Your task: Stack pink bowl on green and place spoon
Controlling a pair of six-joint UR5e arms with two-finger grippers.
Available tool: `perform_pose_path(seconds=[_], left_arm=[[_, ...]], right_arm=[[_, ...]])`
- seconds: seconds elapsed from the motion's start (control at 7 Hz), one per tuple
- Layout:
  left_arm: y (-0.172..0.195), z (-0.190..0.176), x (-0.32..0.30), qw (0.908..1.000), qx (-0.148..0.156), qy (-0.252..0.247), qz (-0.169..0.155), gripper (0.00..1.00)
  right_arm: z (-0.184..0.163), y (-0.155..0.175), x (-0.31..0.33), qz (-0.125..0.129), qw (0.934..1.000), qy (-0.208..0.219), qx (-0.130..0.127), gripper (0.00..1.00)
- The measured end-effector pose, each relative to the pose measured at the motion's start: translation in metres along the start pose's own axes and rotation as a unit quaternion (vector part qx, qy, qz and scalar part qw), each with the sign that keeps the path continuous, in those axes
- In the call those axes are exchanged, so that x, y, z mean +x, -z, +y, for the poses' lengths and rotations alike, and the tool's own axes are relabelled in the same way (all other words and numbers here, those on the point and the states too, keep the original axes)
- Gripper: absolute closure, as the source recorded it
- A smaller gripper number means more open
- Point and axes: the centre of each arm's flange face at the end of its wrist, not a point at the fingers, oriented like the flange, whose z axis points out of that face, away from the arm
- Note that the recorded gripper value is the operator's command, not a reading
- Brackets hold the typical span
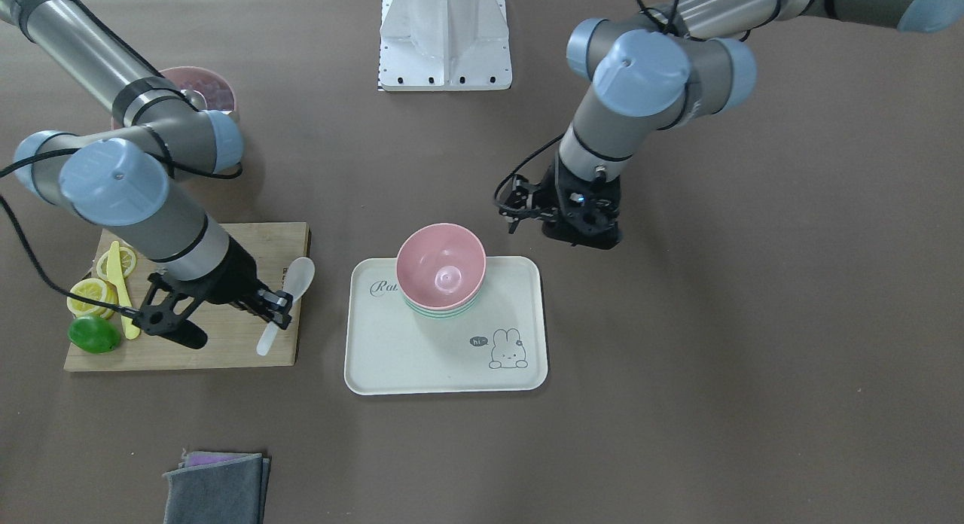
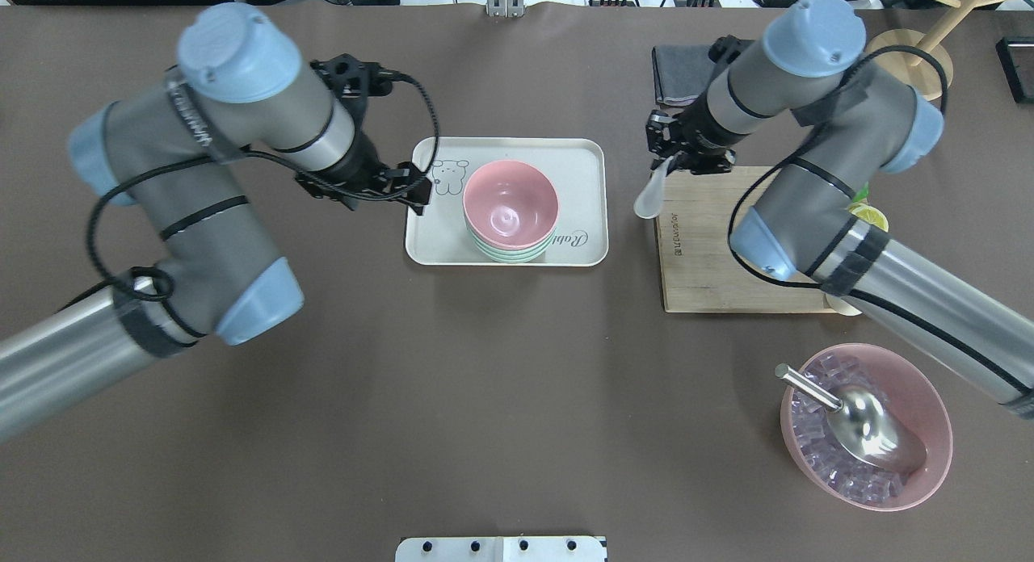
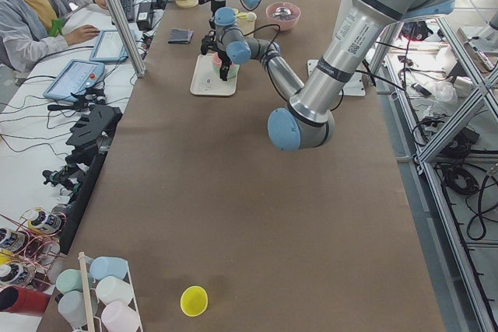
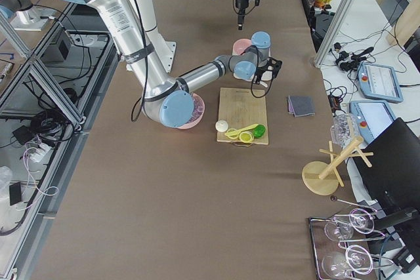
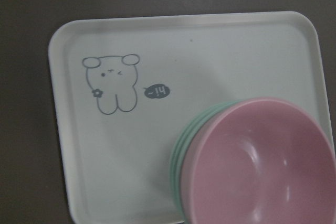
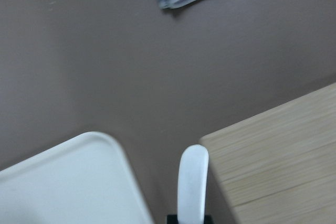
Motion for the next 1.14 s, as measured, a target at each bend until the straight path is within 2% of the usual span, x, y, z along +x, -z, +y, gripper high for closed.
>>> perform_pose_path(seconds=[0.29, 0.43, 0.57, 0.86, 1.0, 1.14], left_arm=[[0.027, 0.011, -0.081, 0.9987, 0.006, -0.045, -0.021, 0.02], [0.036, 0.008, -0.103, 0.9979, 0.008, -0.057, -0.027, 0.02], [0.043, 0.006, -0.118, 0.9976, 0.008, -0.063, -0.028, 0.02], [0.050, 0.000, -0.134, 0.9976, 0.007, -0.063, -0.029, 0.02], [0.055, -0.004, -0.144, 0.9972, 0.010, -0.065, -0.033, 0.02], [0.060, -0.007, -0.163, 0.9963, 0.012, -0.073, -0.042, 0.02]], right_arm=[[0.047, 0.014, -0.089, -0.029, 0.9981, -0.054, 0.009, 1.00], [0.069, 0.009, -0.114, -0.035, 0.9969, -0.069, 0.016, 0.79], [0.085, 0.002, -0.129, -0.039, 0.9960, -0.077, 0.023, 0.01], [0.088, 0.002, -0.108, -0.039, 0.9964, -0.071, 0.024, 0.00], [0.069, 0.025, -0.059, -0.039, 0.9978, -0.051, 0.016, 0.00], [0.027, 0.067, 0.008, -0.037, 0.9990, -0.026, 0.000, 0.00]])
